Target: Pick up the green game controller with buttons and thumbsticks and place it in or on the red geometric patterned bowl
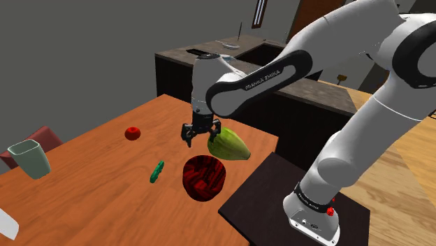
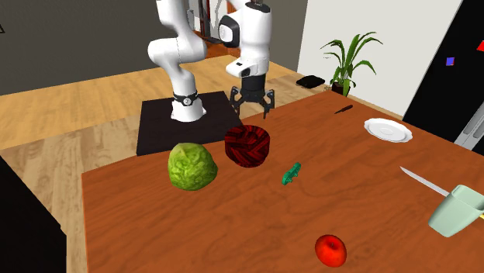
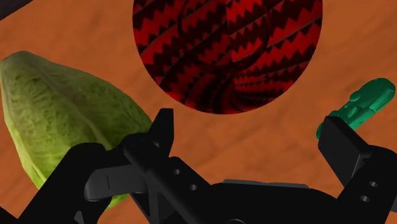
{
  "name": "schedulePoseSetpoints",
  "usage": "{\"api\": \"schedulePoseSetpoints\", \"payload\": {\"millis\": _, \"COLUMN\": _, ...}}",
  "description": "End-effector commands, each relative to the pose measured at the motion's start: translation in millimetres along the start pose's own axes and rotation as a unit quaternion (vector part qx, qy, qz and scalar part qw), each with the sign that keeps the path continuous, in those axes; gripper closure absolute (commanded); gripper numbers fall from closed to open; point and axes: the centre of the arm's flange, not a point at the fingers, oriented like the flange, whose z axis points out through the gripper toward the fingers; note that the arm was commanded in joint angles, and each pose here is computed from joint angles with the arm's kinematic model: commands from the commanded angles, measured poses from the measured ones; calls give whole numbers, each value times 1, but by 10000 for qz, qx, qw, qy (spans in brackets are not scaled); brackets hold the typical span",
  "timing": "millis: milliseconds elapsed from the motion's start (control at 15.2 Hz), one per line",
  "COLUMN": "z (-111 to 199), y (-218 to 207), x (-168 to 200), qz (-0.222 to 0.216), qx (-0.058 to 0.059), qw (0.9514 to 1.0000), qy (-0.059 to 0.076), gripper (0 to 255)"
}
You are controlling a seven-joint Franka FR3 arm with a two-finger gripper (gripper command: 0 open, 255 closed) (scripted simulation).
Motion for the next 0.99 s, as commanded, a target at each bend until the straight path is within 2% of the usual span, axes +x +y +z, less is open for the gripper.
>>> {"api": "schedulePoseSetpoints", "payload": {"millis": 0, "z": 17, "y": -19, "x": 6, "qz": 238, "qx": 17, "qw": 9997, "qy": -9, "gripper": 0}}
{"api": "schedulePoseSetpoints", "payload": {"millis": 462, "z": 77, "y": -84, "x": 32, "qz": 992, "qx": 43, "qw": 9951, "qy": -41, "gripper": 0}}
{"api": "schedulePoseSetpoints", "payload": {"millis": 924, "z": 136, "y": -144, "x": 68, "qz": 1740, "qx": 69, "qw": 9847, "qy": -73, "gripper": 0}}
